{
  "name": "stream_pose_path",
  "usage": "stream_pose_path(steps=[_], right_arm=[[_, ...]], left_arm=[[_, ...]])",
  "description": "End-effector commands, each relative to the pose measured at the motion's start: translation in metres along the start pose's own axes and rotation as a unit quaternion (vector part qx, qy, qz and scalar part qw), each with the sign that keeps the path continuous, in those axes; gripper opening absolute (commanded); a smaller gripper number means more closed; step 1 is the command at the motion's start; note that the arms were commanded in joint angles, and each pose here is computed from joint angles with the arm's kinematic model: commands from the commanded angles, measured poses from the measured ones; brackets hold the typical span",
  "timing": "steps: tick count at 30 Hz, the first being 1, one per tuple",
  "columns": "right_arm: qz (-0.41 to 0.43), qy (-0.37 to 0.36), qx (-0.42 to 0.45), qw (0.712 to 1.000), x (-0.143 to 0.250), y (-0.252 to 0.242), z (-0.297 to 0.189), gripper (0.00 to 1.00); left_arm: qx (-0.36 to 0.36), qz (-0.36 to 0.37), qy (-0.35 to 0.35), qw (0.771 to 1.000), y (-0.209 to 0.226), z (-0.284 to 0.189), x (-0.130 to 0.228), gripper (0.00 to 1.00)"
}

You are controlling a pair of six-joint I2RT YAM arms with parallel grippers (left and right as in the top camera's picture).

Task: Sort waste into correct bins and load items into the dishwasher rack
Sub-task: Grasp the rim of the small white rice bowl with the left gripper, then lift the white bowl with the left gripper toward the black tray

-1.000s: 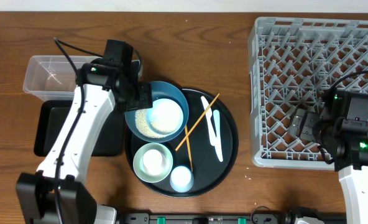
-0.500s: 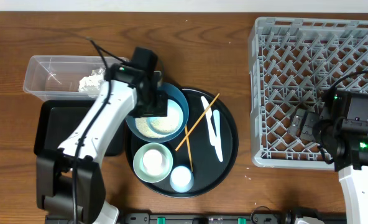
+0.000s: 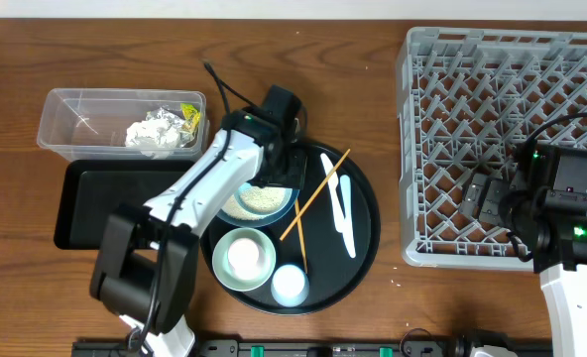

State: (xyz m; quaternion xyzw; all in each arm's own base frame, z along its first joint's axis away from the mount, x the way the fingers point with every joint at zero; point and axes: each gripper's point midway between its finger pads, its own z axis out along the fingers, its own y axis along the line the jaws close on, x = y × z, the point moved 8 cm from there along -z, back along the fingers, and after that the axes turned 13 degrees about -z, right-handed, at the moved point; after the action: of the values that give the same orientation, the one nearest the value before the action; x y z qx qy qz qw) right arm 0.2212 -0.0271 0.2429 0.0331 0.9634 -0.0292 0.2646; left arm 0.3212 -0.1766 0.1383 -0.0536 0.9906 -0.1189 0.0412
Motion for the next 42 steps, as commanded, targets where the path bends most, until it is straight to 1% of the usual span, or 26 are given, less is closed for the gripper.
stream_pose_path(steps=[1,4,5,7,12,15,16,21,23,27,30,35,42], right_arm=[[0.0,-0.007,0.001,1.0,-0.004,-0.002,-0.004,0.99],[0.0,-0.007,0.001,1.0,-0.004,-0.002,-0.004,0.99],[0.0,-0.007,0.001,1.0,-0.004,-0.002,-0.004,0.99],[0.0,-0.007,0.001,1.0,-0.004,-0.002,-0.004,0.99],[0.0,-0.007,0.001,1.0,-0.004,-0.002,-0.004,0.99],[0.0,-0.007,0.001,1.0,-0.004,-0.002,-0.004,0.99],[0.0,-0.007,0.001,1.0,-0.004,-0.002,-0.004,0.99],[0.0,-0.007,0.001,1.0,-0.004,-0.002,-0.004,0.99],[0.0,-0.007,0.001,1.0,-0.004,-0.002,-0.004,0.99],[0.0,-0.007,0.001,1.0,-0.004,-0.002,-0.004,0.99],[0.0,-0.007,0.001,1.0,-0.004,-0.002,-0.004,0.99],[0.0,-0.007,0.001,1.0,-0.004,-0.002,-0.004,0.99],[0.0,-0.007,0.001,1.0,-0.004,-0.002,-0.004,0.99]], left_arm=[[-0.028,-0.028,0.006,0.999,0.006,0.015,-0.001,0.56],[-0.035,-0.033,0.017,0.999,0.008,0.024,0.0,0.55],[-0.038,-0.034,0.02,0.999,0.009,0.027,0.0,0.52],[-0.042,-0.035,0.026,0.998,0.01,0.032,0.001,0.48],[-0.055,-0.037,0.023,0.998,0.013,0.035,0.0,0.45],[-0.06,-0.037,0.02,0.997,0.014,0.035,-0.001,0.36],[-0.06,-0.036,0.02,0.997,0.014,0.035,-0.001,0.32],[-0.067,-0.036,0.015,0.997,0.015,0.035,-0.002,0.22],[-0.073,-0.036,0.011,0.997,0.016,0.035,-0.002,0.15],[-0.076,-0.035,0.007,0.996,0.017,0.034,-0.003,0.13],[-0.087,-0.034,-0.002,0.996,0.019,0.034,-0.005,0.06],[-0.086,-0.034,-0.002,0.996,0.017,0.028,-0.006,0.06],[-0.062,-0.03,-0.036,0.997,0.005,-0.011,-0.011,0.06]])
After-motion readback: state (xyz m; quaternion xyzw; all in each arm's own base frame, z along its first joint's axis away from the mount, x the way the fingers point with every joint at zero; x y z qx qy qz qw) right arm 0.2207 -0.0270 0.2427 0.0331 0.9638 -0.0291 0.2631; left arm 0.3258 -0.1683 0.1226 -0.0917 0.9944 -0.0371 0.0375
